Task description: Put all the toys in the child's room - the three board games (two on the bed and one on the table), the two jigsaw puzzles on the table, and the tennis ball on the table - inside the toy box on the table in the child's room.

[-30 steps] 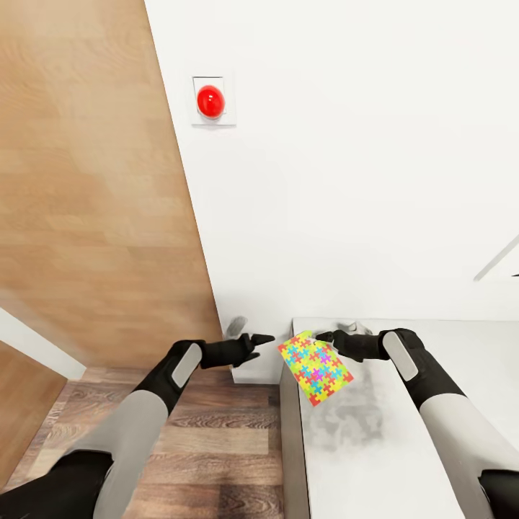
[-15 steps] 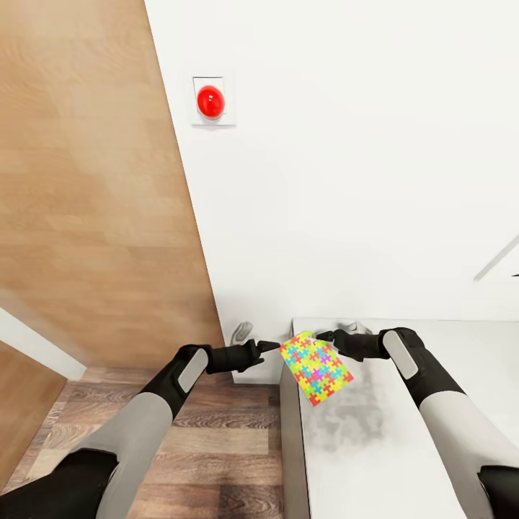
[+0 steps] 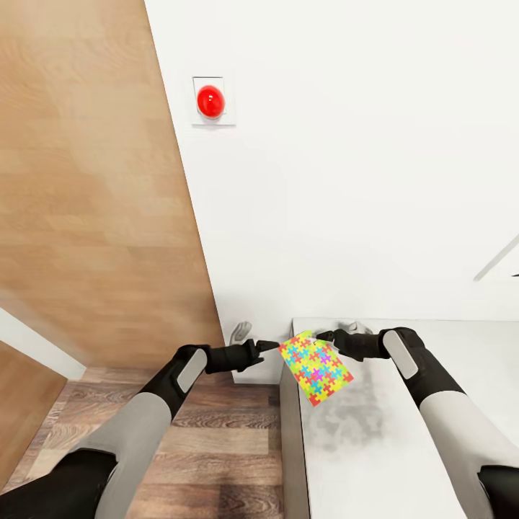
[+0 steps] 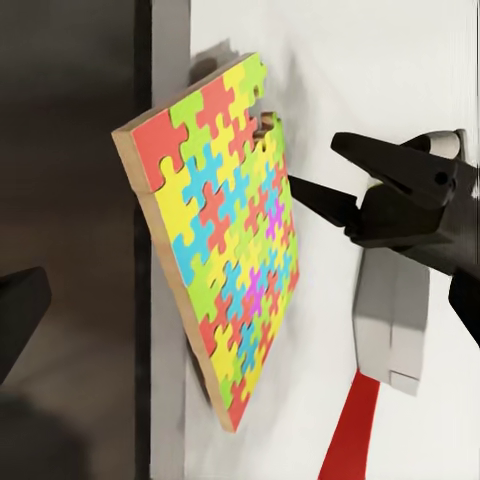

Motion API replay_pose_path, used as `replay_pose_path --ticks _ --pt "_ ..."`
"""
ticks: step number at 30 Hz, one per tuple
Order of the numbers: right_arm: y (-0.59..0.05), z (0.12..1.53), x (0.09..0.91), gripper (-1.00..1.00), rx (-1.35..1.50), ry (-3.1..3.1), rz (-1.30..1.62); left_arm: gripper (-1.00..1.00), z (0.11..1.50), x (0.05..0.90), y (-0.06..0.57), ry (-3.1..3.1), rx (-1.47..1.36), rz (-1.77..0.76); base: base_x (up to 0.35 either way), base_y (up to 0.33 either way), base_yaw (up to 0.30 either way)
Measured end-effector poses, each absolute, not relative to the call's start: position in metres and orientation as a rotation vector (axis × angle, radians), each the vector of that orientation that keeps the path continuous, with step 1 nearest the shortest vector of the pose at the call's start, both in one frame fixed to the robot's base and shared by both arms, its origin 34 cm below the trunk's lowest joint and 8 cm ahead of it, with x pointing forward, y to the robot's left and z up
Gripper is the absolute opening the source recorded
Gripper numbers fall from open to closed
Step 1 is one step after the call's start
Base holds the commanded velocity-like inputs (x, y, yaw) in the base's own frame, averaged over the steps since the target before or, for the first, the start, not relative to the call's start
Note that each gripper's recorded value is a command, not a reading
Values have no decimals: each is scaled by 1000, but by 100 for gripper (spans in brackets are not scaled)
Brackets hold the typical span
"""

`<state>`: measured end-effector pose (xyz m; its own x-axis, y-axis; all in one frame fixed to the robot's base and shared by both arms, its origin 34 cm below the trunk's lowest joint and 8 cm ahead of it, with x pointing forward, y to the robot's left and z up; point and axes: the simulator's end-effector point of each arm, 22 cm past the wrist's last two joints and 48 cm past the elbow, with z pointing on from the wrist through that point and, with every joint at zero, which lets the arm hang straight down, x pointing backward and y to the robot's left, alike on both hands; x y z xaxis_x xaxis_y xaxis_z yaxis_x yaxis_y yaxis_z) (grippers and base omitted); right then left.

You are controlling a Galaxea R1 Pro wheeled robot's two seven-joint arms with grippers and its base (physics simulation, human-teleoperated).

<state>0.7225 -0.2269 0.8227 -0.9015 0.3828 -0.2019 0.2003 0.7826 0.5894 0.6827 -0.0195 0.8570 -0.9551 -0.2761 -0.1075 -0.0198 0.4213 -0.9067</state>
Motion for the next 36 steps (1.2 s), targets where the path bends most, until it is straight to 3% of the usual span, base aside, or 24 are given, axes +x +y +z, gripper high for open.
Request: replay_pose_path --ticks 16,36 --pt "-228 823 722 100 456 2660 841 100 857 693 27 2400 -271 -1547 0 0 0" --pt "-219 879 750 100 307 2532 879 100 856 694 32 2400 -273 -1539 0 0 0"
